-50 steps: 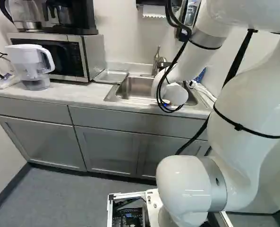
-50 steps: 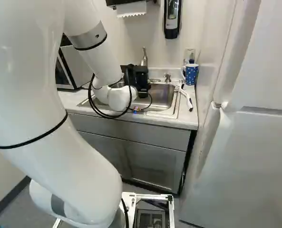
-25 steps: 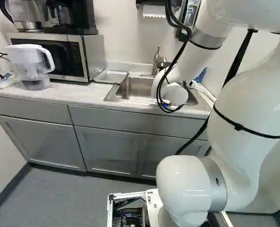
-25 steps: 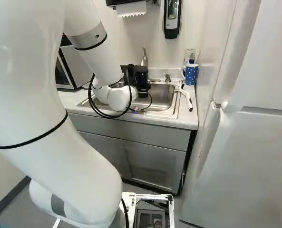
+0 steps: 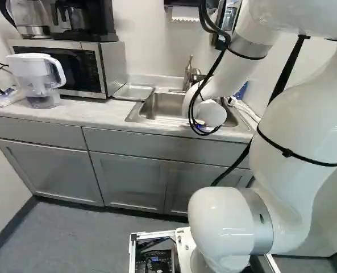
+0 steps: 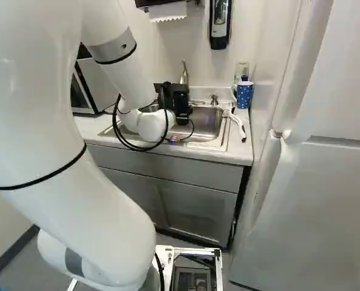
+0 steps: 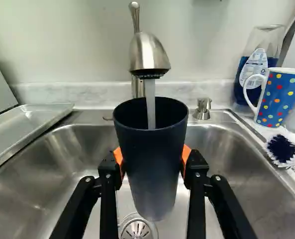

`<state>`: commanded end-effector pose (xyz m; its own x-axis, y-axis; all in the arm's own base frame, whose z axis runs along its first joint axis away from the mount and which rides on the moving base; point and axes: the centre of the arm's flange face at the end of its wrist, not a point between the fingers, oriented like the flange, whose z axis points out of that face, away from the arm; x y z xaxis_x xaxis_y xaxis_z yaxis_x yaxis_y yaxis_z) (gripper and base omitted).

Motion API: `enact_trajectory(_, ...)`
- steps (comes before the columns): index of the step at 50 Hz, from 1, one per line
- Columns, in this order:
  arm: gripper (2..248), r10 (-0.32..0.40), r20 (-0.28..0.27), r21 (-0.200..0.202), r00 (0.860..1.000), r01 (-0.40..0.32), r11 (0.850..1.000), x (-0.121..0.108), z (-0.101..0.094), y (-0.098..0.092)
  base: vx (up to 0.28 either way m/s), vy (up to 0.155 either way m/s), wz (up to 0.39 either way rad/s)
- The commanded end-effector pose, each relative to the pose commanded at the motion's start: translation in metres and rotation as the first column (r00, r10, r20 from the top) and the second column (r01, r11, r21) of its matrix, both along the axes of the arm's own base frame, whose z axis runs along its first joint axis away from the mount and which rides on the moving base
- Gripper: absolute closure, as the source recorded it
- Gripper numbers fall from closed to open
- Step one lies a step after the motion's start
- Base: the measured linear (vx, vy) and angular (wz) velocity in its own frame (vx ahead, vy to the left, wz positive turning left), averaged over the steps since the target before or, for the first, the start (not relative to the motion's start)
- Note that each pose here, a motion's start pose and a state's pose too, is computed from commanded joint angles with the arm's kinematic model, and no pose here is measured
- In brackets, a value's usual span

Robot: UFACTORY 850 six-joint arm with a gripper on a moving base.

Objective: Rinse the cup and place it in the tray

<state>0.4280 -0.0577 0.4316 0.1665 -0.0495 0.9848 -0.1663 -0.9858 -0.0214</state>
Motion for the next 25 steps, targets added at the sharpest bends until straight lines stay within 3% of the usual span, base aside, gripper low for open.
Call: enact_trajectory(25,125,0.0,0.0,0.0,1.0,0.0,1.0,0.0,0.0,0.0,0.0,0.0,0.0)
